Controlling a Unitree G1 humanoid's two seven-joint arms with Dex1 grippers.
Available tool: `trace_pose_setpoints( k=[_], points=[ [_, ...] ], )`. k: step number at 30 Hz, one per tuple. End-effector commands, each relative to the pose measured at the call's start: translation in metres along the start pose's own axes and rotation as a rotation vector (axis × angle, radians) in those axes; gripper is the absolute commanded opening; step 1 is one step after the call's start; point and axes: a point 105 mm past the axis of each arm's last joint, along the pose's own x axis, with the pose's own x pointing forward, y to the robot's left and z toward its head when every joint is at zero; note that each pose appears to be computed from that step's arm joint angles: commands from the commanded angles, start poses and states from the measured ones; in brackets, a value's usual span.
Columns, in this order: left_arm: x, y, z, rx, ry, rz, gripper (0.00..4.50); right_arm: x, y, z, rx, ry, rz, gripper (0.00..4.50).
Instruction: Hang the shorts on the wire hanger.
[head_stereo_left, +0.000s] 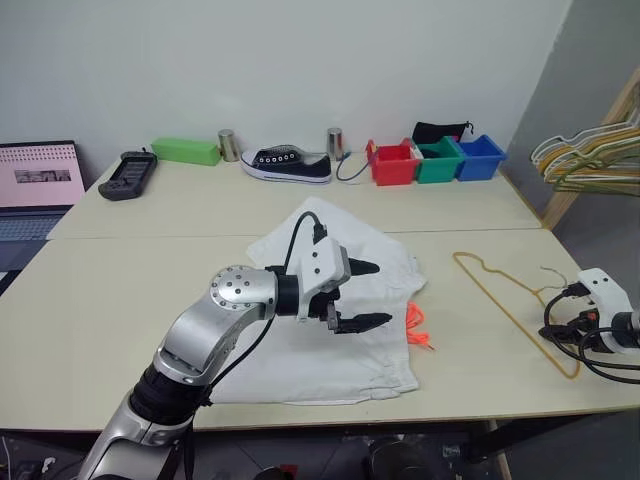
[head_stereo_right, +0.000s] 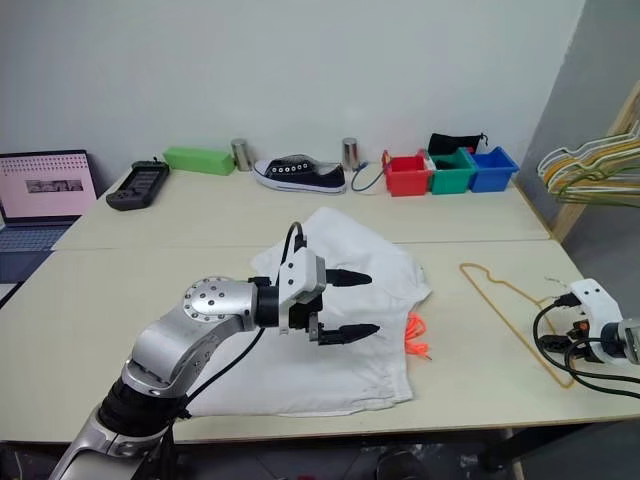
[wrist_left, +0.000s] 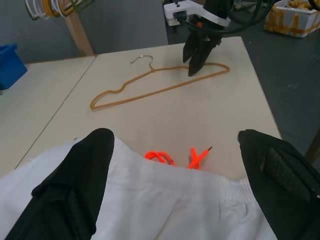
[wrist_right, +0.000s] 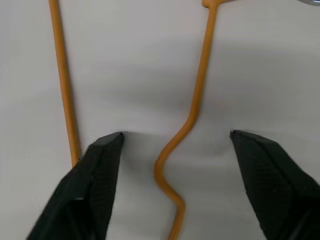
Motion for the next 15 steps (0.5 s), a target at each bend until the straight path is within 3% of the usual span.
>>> trace_pose_setpoints(
  k=[1,11,15],
  points=[
    [-0.004,0.003,0.01,0.047,-0.012,0.011,4.22,0.003,0.004,-0.016,0.036,0.063,0.049,2.38],
    [-0.007,0.005,0.01,0.049,-0.004,0.028,4.22,0.007,0.006,-0.023,0.047,0.08,0.055,0.02],
    [-0.008,0.009,0.01,0.055,-0.003,0.039,4.22,0.009,0.001,-0.018,0.026,0.057,0.019,0.02]
  ],
)
